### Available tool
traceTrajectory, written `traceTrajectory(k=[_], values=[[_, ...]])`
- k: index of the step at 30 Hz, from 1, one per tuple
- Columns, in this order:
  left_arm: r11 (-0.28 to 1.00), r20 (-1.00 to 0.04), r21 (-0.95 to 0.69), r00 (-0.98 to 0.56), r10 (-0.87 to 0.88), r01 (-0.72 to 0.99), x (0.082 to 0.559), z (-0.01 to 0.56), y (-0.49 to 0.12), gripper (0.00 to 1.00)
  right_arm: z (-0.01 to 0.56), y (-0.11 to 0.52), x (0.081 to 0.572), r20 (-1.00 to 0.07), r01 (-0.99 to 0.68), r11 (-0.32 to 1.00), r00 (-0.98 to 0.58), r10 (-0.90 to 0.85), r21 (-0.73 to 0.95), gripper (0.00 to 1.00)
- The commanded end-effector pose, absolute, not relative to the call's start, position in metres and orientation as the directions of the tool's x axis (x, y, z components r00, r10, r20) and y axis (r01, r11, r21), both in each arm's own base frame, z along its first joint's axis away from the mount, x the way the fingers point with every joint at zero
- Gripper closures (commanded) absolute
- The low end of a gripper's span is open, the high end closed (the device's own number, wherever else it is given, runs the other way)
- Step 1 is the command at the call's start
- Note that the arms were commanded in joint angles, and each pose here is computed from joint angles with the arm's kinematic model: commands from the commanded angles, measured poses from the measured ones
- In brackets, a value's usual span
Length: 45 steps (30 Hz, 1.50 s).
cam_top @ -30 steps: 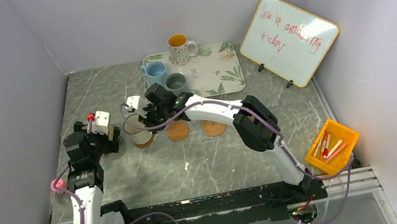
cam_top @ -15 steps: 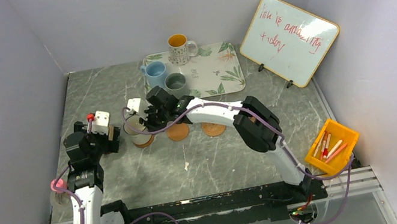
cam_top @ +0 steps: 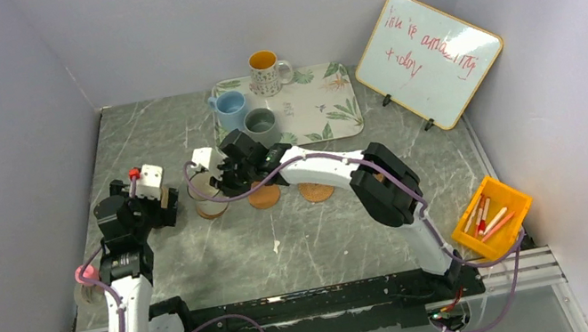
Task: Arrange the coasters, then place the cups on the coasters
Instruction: Place the cup on the coaster.
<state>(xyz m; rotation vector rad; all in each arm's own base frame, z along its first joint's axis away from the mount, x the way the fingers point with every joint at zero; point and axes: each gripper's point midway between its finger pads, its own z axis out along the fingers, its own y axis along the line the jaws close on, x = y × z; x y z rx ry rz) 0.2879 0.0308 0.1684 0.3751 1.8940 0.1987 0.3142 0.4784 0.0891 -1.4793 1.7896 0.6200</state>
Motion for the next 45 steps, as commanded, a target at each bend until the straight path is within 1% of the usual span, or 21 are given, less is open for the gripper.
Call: traceTrajectory(k=[1,13,18,21,26,35,45], values=[[0.934,-0.897,0.320,-0.267,0.354,0.160,0.289,0.179,0.029,0.04,0.117,0.485,0.321,-0.815,-0.962,0.243,-0.040,-0.578,-0.125,0.77],[0.934,-0.897,0.319,-0.266,0.353,0.163,0.289,0.179,0.028,0.04,0.110,0.487,0.316,-0.812,-0.970,0.222,-0.050,-0.582,-0.100,0.77],[0.934,-0.898,0.319,-0.265,0.352,0.161,0.289,0.179,0.029,0.04,0.105,0.487,0.315,-0.807,-0.970,0.225,-0.063,-0.587,-0.088,0.86],[0.934,-0.898,0.318,-0.265,0.352,0.163,0.289,0.179,0.028,0.04,0.104,0.488,0.314,-0.807,-0.971,0.222,-0.064,-0.587,-0.084,0.88],[0.934,-0.897,0.319,-0.265,0.353,0.163,0.289,0.179,0.028,0.04,0.105,0.489,0.313,-0.810,-0.972,0.221,-0.069,-0.582,-0.075,0.90],[0.933,-0.898,0.320,-0.261,0.353,0.163,0.288,0.180,0.028,0.04,0.103,0.491,0.311,-0.812,-0.974,0.218,-0.084,-0.578,-0.054,0.92],[0.934,-0.899,0.319,-0.260,0.353,0.163,0.288,0.181,0.028,0.04,0.106,0.496,0.307,-0.809,-0.978,0.195,-0.052,-0.585,-0.078,0.94]])
